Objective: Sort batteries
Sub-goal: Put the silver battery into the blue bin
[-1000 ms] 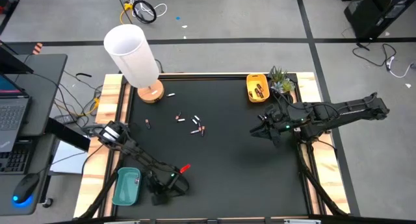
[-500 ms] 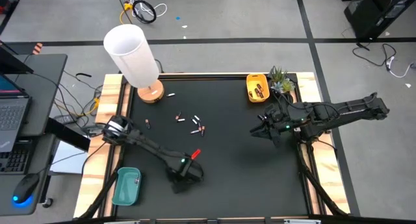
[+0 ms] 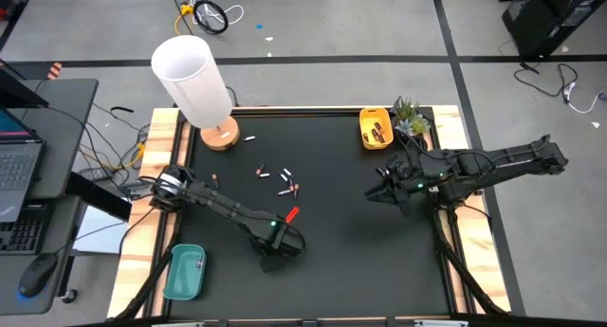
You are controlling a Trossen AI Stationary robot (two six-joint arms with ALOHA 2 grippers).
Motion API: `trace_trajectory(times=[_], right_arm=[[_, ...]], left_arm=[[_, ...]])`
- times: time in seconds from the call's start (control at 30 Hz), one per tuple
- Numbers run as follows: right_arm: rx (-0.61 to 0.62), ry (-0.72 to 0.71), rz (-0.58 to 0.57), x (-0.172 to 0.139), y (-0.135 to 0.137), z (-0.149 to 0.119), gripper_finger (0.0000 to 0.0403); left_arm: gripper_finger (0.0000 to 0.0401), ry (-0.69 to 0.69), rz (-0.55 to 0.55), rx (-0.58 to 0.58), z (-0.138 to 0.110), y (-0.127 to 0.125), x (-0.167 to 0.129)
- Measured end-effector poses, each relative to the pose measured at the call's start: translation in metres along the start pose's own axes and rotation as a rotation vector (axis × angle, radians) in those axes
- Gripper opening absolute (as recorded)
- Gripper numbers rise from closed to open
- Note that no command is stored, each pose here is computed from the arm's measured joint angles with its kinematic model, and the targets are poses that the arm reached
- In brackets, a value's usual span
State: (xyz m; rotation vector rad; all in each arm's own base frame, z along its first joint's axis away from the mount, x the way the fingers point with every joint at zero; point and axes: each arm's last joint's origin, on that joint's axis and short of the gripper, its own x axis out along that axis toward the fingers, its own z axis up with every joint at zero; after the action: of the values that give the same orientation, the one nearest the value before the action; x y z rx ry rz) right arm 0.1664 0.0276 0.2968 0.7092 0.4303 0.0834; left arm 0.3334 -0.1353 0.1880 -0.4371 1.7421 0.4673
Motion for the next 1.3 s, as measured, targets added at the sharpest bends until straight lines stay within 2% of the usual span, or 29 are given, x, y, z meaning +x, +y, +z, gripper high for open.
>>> trace_trajectory(times=[0.23,0.43,0.57,0.77,0.9,1.1,1.3], right_arm=[[-0.002,0.009,0.008,0.0,0.0,0.0,0.0085],[-0.016,0.016,0.013,0.0,0.0,-0.001,0.0085],[-0.023,0.016,0.013,0.0,0.0,-0.001,0.0085],[-0.03,0.019,0.019,0.0,0.0,-0.001,0.0085],[-0.036,0.018,0.019,0.0,0.0,0.0,0.0085],[-0.029,0.011,0.013,0.0,-0.001,0.001,0.0085],[0.003,-0.003,-0.003,-0.001,-0.004,0.003,0.0085]], left_arm=[[0.0029,0.05,-0.02,0.065,-0.029,0.0,-0.035],[0.0028,0.027,-0.124,0.01,-0.069,0.013,-0.073],[0.0028,0.019,-0.161,-0.062,-0.1,0.022,-0.081],[0.0028,0.101,-0.163,-0.174,-0.148,0.036,-0.071],[0.0028,0.123,-0.211,-0.222,-0.168,0.039,-0.056],[0.0028,0.197,-0.261,-0.229,-0.189,0.036,-0.017],[0.0028,0.239,-0.245,-0.229,-0.193,0.037,0.008]])
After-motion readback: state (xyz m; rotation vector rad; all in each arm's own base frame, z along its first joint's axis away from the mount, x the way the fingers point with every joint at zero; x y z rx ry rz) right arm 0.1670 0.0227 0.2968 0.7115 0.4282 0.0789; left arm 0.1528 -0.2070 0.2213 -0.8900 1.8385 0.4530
